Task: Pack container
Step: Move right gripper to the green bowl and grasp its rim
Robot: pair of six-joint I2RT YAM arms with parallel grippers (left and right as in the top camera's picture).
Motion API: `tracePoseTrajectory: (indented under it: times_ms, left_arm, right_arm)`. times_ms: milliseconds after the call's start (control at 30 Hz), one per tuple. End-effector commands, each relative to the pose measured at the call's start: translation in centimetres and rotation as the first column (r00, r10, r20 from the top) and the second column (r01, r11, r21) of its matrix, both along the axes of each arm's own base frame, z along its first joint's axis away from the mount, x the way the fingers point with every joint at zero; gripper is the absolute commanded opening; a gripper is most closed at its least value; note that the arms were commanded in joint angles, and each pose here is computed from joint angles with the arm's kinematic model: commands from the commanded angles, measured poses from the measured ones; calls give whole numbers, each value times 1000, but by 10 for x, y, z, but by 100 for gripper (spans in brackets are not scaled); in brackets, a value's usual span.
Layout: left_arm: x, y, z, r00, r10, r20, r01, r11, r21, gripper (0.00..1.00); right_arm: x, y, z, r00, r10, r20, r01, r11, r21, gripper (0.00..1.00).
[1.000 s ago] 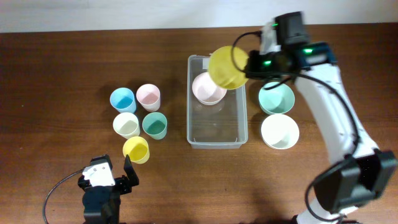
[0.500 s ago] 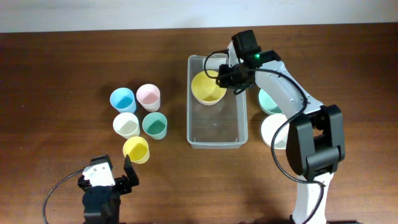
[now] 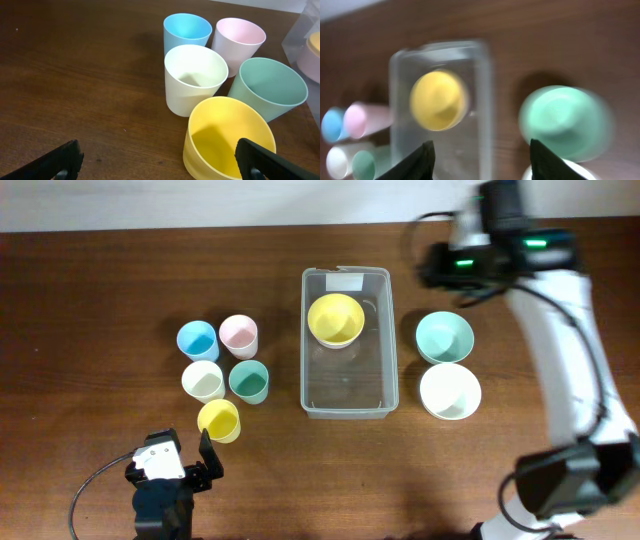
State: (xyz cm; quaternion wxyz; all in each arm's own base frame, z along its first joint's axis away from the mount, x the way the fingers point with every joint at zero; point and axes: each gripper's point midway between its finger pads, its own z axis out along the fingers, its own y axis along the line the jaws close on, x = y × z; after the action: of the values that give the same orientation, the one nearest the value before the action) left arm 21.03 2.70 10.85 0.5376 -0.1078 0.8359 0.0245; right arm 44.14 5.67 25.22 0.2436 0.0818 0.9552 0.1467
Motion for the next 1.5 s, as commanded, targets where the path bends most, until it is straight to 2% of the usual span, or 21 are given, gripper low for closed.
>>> tracePoseTrajectory:
  times_ms: [0, 200, 267, 467, 600, 633, 767, 900, 967, 1033, 1067, 1200, 1333, 1467]
  left_arm:
    - [0, -1, -1, 1000, -11, 2, 11, 1000, 11, 99]
    - [0, -1, -1, 1000, -11, 2, 11, 1000, 11, 99]
    - [0, -1, -1, 1000, -11, 2, 11, 1000, 11, 99]
    - [0, -1, -1, 1000, -11, 2, 11, 1000, 11, 99]
    - [0, -1, -1, 1000, -10, 2, 10, 1000, 11, 99]
    - [0, -1, -1, 1000, -10, 2, 10, 1000, 11, 99]
    - [0, -1, -1, 1000, -10, 2, 10, 1000, 11, 99]
    - [0, -1, -1, 1000, -10, 2, 10, 1000, 11, 99]
    - [0, -1, -1, 1000, -10, 2, 10, 1000, 11, 99]
    - [0, -1, -1, 1000, -11, 2, 11, 1000, 11, 99]
    - [0, -1, -1, 1000, -11, 2, 11, 1000, 11, 99]
    - [0, -1, -1, 1000, -10, 2, 10, 1000, 11, 99]
    - [0, -1, -1, 1000, -10, 2, 10, 1000, 11, 99]
    - [0, -1, -1, 1000, -10, 2, 10, 1000, 11, 99]
  right_arm:
    - [-8, -72, -16, 983, -169, -68, 164, 984, -66, 59]
    - [-26, -121, -96, 921, -276, -274, 266, 961, -72, 59]
    - [-26, -112, -135, 924, -199, -325, 209, 978, -6, 59]
    - [-31, -100, -192, 910, -170, -377, 209, 976, 63, 59]
    - [-34, -99, -211, 910, -181, -373, 220, 974, 63, 58]
    - [-34, -99, -215, 909, -186, -372, 226, 972, 65, 57]
    - [-37, -98, -224, 897, -221, -383, 267, 961, 70, 40]
    - [-37, -98, -232, 891, -249, -379, 299, 951, 77, 34]
    - [-33, -99, -233, 896, -252, -365, 300, 951, 79, 26]
    - [-27, -96, -229, 908, -238, -345, 291, 950, 110, 9]
    - [-24, -92, -226, 915, -227, -335, 285, 949, 136, 4]
    - [-7, -84, -203, 942, -192, -277, 255, 944, 211, 4]
    - [16, -66, -131, 979, -124, -163, 173, 927, 332, 4]
    - [16, -38, -58, 994, -58, -91, 86, 933, 348, 4]
